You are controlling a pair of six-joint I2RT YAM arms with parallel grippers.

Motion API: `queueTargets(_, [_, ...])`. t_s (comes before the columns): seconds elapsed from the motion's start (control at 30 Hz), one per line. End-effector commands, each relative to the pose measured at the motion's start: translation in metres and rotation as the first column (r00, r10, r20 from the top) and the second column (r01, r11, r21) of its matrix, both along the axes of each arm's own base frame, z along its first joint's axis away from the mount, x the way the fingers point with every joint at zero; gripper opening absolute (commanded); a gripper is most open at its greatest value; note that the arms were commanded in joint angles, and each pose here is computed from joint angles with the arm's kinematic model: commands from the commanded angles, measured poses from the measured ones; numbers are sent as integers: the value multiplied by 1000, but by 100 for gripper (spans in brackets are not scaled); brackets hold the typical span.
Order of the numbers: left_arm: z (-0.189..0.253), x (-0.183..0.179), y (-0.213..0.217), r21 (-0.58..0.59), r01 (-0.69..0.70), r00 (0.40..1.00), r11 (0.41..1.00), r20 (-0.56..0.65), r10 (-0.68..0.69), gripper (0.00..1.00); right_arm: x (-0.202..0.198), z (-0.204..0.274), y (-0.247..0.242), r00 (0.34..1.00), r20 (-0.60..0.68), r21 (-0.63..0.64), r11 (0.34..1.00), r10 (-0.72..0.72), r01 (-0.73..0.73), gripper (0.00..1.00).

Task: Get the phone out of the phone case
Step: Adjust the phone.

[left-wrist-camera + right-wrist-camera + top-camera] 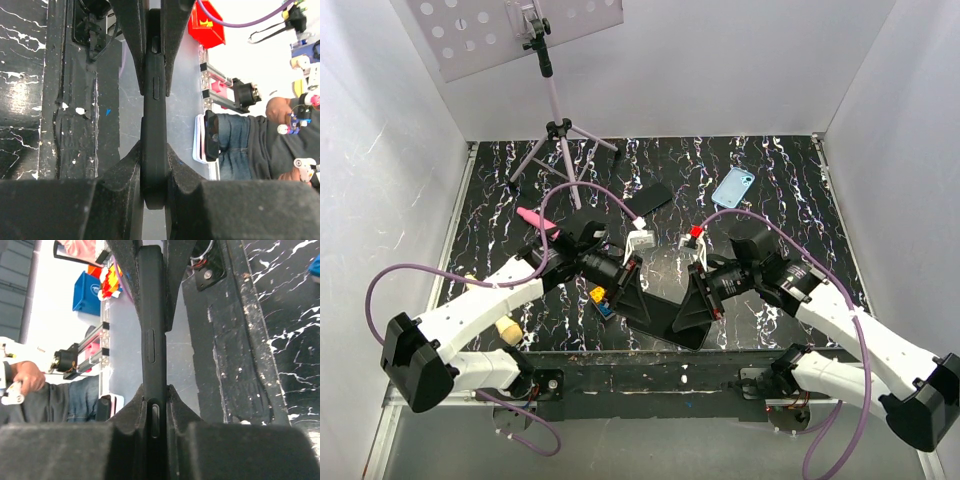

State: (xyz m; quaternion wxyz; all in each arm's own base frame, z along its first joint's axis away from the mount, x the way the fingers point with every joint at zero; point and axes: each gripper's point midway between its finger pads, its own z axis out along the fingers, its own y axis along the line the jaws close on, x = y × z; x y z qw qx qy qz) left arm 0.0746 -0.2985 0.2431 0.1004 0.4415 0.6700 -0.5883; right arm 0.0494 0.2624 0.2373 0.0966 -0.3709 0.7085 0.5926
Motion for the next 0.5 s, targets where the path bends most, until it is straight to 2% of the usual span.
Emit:
queueTargets(0.0, [36, 24, -3, -111, -92, 989, 990, 106, 104, 4, 14, 9, 9, 995, 18, 14, 995, -101, 101, 1])
queueTargets(0.17, [74, 39, -2, -289, -277, 956, 916, 18, 294, 46, 26, 31, 20, 980, -1, 146, 970, -198, 196, 1])
queueTargets(0.2, [76, 38, -2, -309, -300, 951, 902, -24, 308, 50, 28, 42, 21, 977, 14, 191, 960, -212, 206, 1])
queueTargets(0.33, [93, 45, -2, -390, -384, 922, 837, -110, 372, 51, 41, 65, 22, 948, 20, 258, 918, -317, 301, 1])
queueTargets(0.47, [98, 50, -3, -398, -432, 902, 809, -175, 395, 48, 42, 81, 19, 936, 18, 313, 891, -353, 330, 1])
